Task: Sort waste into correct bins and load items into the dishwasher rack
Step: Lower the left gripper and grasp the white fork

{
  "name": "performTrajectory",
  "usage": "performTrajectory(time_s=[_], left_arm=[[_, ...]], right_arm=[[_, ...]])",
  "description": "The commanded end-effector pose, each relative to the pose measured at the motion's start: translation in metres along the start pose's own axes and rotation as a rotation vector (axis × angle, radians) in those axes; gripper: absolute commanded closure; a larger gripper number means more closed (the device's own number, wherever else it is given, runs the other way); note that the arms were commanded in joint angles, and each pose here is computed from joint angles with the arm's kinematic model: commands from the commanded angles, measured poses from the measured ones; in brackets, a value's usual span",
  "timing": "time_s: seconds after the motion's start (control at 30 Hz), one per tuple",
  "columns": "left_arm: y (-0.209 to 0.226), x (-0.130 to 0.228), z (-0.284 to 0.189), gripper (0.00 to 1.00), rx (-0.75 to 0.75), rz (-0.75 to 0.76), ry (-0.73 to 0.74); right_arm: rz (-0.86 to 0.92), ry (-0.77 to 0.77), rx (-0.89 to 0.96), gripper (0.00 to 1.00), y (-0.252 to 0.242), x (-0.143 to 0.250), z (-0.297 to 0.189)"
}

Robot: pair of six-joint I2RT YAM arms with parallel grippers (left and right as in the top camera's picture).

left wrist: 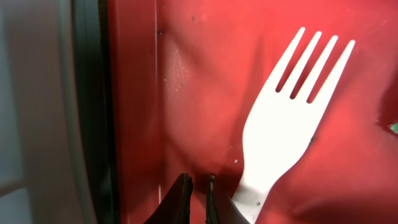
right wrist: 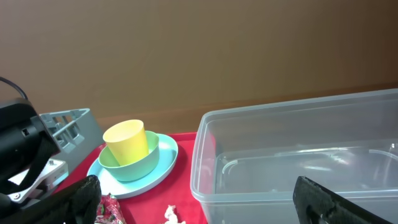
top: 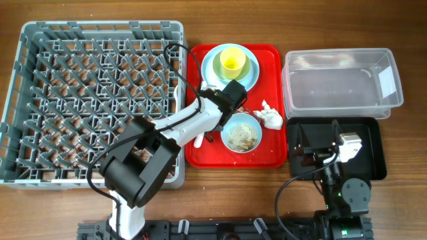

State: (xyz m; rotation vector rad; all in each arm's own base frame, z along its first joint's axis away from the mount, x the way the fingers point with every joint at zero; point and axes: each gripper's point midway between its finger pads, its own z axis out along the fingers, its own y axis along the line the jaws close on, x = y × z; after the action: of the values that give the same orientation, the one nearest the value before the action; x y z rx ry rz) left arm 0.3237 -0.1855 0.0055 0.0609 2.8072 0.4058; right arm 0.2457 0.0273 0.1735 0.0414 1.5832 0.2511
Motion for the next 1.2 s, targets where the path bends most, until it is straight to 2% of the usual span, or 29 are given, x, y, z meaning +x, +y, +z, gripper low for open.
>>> performTrajectory(time_s=[0.0,0.17,0.23,0.33,0.43,0.53,0.7,0.83,1.17], left_arm=[[0.001,-0.006,-0.004,0.89,0.003,-0.019,-0.018],[0.015,-0.032,-0.024,0.90,-0.014,-0.056,-0.074],[0.012,-0.038,-0.038,0.96,0.044,-0.066,-0.057],[-0.002,-0.040,-0.052,0.96,0.147,0.011,-0.032],[-0.013,-0.033,-0.056,0.79,0.217,0.123,-0.004],[-0.015,-0.025,-0.054,0.68,0.238,0.217,0.020],[-0.013,-0.023,-0.052,0.66,0.234,0.243,0.026],[-0.019,-0.019,-0.054,0.59,0.274,0.296,0.038],[-0.017,-0.018,-0.049,0.66,0.273,0.312,0.038]], right_arm=[[0.000,-0.011,0.006,0.00,-0.001,-0.002,0.000],[0.000,-0.012,0.006,0.00,-0.001,-0.002,0.000],[-0.001,-0.010,0.007,0.00,-0.001,-0.002,0.000],[-0.001,-0.009,0.007,0.00,-0.001,-0.002,0.000],[-0.001,-0.009,0.007,0.00,-0.001,-0.002,0.000],[0.000,-0.009,0.007,0.01,-0.001,-0.002,0.000],[-0.001,-0.009,0.007,0.00,-0.001,-0.002,0.000],[0.000,-0.009,0.006,0.00,-0.001,-0.002,0.000],[-0.001,-0.009,0.007,0.00,-0.001,-0.002,0.000]])
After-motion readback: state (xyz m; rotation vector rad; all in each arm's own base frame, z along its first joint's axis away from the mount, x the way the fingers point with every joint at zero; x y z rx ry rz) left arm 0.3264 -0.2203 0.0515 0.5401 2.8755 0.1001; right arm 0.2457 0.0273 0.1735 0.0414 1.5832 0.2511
